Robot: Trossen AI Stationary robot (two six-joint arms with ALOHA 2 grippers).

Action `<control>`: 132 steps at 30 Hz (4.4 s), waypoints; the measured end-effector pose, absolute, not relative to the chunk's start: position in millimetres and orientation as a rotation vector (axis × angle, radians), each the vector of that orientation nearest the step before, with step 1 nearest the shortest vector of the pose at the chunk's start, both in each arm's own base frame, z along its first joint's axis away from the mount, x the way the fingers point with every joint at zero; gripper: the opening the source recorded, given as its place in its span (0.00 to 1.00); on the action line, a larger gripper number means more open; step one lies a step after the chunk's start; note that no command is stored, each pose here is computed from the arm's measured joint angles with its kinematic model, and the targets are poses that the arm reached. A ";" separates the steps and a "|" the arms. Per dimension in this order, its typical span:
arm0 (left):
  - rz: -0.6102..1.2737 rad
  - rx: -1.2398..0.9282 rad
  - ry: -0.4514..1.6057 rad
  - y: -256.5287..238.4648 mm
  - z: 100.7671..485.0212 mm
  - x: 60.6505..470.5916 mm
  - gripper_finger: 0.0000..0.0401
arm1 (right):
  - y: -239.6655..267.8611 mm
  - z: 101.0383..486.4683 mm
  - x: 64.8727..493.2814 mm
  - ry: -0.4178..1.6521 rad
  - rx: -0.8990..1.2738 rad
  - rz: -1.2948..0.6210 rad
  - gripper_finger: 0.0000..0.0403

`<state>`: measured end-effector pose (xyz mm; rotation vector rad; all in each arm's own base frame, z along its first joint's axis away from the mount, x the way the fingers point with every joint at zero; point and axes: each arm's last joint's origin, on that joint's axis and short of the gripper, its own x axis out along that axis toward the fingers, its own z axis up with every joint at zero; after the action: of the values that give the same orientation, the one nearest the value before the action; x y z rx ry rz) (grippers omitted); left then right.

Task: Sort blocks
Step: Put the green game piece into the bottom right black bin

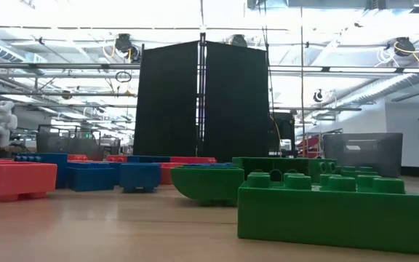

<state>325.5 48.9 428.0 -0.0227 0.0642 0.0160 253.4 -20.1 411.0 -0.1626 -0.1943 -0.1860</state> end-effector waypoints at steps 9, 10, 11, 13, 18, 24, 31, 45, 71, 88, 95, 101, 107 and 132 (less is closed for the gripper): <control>-0.102 -0.031 0.046 44.0 429.6 326.1 0.11 | -19.6 403.9 262.3 -0.168 -0.151 -0.146 0.85; -0.118 -0.030 0.043 42.8 430.0 326.2 0.11 | -19.1 404.6 262.2 -0.175 -0.152 -0.130 0.85; -0.137 -0.029 0.039 41.1 430.4 326.3 0.11 | -18.7 405.2 262.1 -0.183 -0.153 -0.115 0.85; -0.159 -0.028 0.035 38.4 430.9 326.5 0.11 | -17.7 406.2 262.0 -0.195 -0.156 -0.085 0.85; -0.164 -0.028 0.033 37.8 429.5 328.8 0.11 | -16.7 406.6 262.0 -0.202 -0.160 -0.050 0.83; -0.164 -0.027 0.033 37.8 429.5 328.9 0.11 | -15.8 406.5 262.0 -0.202 -0.153 -0.046 0.76; -0.163 -0.027 0.033 37.8 429.5 328.9 0.11 | -14.6 406.5 262.0 -0.205 -0.156 -0.003 0.52; -0.181 -0.026 0.030 38.6 422.2 340.3 0.12 | -12.3 405.1 260.9 -0.190 -0.162 0.082 0.19; 0.029 -0.006 0.314 57.9 393.5 335.3 0.68 | -12.9 410.0 240.6 -0.126 -0.112 -0.014 0.19; 0.044 0.054 0.602 56.5 369.1 323.0 0.68 | 59.6 348.7 144.4 0.841 0.692 -0.038 0.19; 0.044 0.057 0.604 56.5 369.1 322.6 0.68 | 121.4 322.7 140.2 1.113 0.770 -0.080 0.19; 0.047 0.058 0.605 56.6 369.1 322.6 0.68 | 180.4 284.1 140.6 1.300 0.685 -0.158 0.19; 0.047 0.058 0.605 56.6 369.1 322.6 0.68 | 212.2 257.6 138.5 1.404 0.664 -0.208 0.19; 0.045 0.044 0.648 55.9 365.8 319.9 0.68 | 162.7 298.3 141.4 1.229 0.582 -0.586 0.49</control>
<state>319.9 55.9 365.8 0.0440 0.6482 0.0455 141.4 162.7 298.3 0.5816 1.2290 -0.5858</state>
